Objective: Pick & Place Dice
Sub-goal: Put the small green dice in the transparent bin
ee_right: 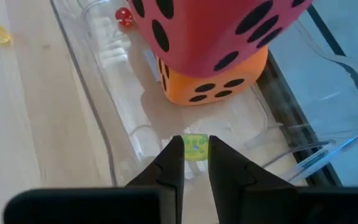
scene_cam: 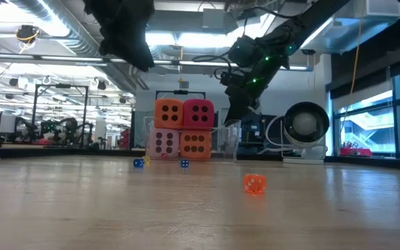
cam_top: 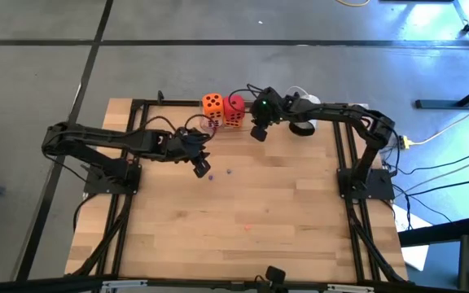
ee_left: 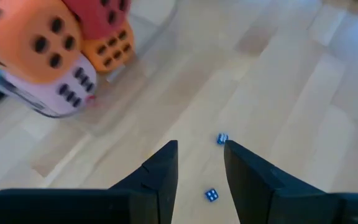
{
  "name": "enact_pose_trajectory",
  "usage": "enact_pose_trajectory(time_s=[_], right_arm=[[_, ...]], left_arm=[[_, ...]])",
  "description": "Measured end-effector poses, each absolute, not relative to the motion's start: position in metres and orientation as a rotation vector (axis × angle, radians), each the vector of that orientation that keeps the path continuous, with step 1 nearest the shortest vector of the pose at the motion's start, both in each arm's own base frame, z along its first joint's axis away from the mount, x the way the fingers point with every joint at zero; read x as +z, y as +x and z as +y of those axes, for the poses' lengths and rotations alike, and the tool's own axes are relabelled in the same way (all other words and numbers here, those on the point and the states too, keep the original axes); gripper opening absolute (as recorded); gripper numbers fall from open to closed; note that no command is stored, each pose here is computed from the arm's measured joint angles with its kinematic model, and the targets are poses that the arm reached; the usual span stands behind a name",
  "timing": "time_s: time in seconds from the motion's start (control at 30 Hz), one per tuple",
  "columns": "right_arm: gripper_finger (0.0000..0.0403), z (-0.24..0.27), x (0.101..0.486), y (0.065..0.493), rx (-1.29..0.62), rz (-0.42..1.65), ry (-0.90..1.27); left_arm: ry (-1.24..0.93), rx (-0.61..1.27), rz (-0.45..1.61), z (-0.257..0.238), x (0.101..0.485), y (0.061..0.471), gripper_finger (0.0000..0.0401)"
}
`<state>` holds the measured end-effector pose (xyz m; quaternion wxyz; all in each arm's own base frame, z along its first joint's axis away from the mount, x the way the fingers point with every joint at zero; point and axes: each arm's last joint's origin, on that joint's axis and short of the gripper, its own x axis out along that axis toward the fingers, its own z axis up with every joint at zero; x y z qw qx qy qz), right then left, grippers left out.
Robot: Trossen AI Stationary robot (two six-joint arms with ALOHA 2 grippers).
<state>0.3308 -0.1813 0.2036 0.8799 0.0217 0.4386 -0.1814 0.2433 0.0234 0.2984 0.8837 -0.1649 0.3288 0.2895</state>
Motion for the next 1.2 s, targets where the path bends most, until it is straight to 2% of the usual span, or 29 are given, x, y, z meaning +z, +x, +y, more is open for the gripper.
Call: enact_pose_trajectory(time_s=[0.2,0.57,0.83,1.2], right_arm=[[0.0072,-0.183,0.203,0.330,-0.384,0.914,0.048],[0.0077,-0.183,0.203,0.330,-0.374,0.918,0.028],[0.0078,-0.183,0.203,0.330,-0.374,0.918,0.028],[0.0078,-0.183,0.203,0.330,-0.373,0.922,0.028]], left_arm=[[-0.333,0.556,0.819,0.023,0.272,0.263,0.0137],[-0.346,0.512,0.977,0.022,0.234,0.287,0.0186],[-0.336,0.514,1.015,0.022,0.224,0.291,0.0214],[-0.330,0.521,1.021,0.022,0.223,0.291,0.0224]])
